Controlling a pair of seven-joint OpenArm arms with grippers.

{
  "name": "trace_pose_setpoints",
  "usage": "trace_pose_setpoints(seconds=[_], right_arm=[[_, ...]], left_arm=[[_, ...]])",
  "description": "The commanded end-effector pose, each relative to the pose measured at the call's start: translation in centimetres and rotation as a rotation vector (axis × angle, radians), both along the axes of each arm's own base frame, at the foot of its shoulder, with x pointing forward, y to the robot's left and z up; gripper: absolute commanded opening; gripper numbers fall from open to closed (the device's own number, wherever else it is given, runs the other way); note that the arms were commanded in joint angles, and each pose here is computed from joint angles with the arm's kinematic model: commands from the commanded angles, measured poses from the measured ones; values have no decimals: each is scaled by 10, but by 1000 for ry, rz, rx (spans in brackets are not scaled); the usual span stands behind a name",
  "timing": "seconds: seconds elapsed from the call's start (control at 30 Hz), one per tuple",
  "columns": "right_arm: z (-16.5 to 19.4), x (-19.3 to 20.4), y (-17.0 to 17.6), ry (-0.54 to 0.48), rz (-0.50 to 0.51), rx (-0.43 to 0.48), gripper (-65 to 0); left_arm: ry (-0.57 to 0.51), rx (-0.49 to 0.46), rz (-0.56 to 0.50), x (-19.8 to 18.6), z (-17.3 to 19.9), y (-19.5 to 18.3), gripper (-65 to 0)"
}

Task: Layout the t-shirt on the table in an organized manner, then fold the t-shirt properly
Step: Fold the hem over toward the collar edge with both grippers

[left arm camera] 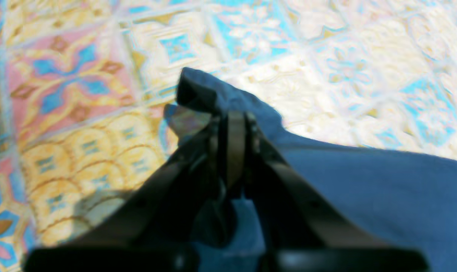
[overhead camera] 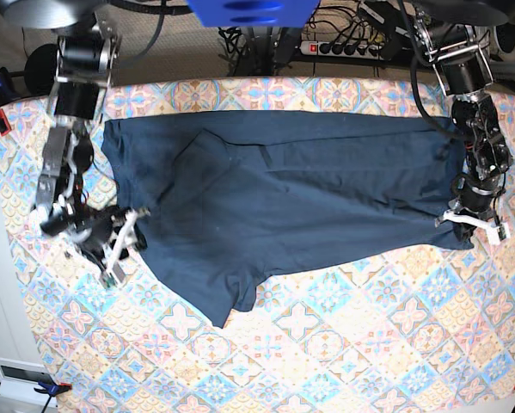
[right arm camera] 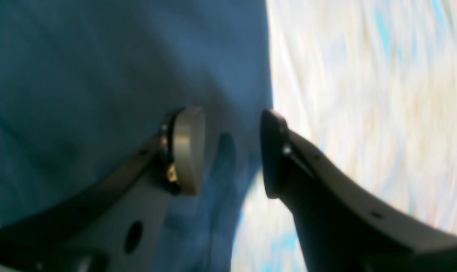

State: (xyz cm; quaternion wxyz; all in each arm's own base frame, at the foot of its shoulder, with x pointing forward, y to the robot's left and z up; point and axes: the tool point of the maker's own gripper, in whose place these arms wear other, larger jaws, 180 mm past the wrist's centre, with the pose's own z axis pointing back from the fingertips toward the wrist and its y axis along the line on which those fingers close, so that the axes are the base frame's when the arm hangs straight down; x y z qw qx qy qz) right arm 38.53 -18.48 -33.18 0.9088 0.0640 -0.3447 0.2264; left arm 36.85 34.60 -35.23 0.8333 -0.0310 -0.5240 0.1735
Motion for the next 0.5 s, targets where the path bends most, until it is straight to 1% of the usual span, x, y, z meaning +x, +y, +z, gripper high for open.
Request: trace_pose_setpoints(seconds=[0.0, 0.1, 0.2, 0.33, 0.47], right_arm=[[7, 11, -5, -21, 0, -20, -411], [0, 30, 5, -18, 29, -18, -411], [-7, 46, 13, -10, 41, 14, -410], [-16, 65, 13, -2, 18, 76, -410], [-24, 80, 9, -3, -28, 145, -410]], left_arm=[[-57, 28, 9, 7, 22, 10, -650], [-67, -11, 14, 3, 20, 9, -650], [-78, -55, 19, 0, 19, 7, -650], [-75, -67, 21, -2, 16, 6, -650], [-69, -67, 21, -4, 14, 6, -650]])
